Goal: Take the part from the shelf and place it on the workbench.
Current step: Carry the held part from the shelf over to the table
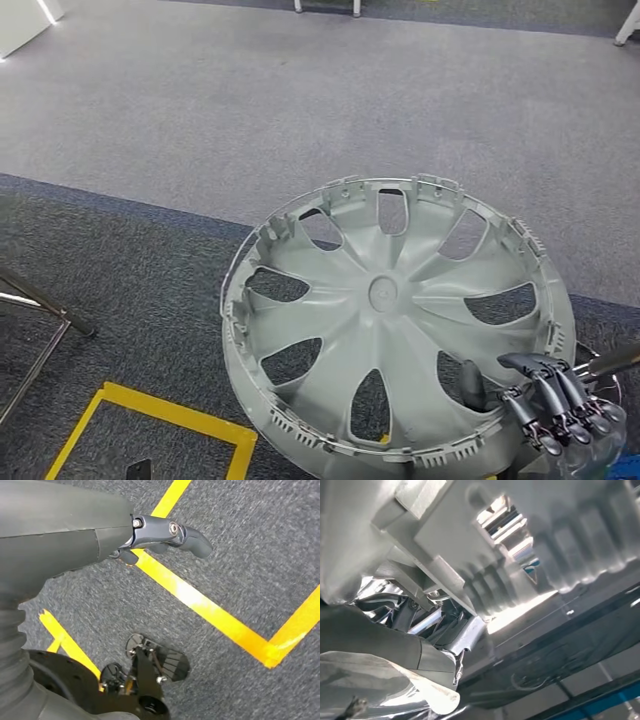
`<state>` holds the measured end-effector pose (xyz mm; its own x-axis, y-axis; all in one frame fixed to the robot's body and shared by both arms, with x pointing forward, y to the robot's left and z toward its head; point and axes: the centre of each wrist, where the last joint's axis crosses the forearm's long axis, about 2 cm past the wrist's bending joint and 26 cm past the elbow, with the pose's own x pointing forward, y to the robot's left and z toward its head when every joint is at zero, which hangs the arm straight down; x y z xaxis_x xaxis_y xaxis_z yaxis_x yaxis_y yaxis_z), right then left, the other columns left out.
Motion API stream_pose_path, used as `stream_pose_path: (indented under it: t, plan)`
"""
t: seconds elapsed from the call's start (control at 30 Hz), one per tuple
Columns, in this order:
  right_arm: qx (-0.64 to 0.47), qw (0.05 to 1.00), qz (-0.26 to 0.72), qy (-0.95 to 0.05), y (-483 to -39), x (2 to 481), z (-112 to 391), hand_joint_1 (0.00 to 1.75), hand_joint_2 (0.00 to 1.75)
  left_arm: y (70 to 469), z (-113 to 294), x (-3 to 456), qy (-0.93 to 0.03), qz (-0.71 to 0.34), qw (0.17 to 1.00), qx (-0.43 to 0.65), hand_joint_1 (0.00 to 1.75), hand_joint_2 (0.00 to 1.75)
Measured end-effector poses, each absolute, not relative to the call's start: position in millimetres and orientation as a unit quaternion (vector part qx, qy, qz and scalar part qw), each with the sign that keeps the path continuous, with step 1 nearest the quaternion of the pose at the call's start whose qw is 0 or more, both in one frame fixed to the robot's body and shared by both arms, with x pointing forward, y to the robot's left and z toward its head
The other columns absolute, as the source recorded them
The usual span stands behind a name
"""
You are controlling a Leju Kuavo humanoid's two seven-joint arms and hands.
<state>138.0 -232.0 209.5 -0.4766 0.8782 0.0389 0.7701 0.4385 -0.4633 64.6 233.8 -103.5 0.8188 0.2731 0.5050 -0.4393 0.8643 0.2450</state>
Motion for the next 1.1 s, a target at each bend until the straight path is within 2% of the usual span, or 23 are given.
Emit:
stream_pose_path:
  t: [1.1]
  plan:
    - [-0.491,0.152,0.188,-0.837,-235.6,134.5,206.0,1.75,1.75,227.1,-102.5,64.9,-0.230,0.178,0.940,0.179,0.00,1.75]
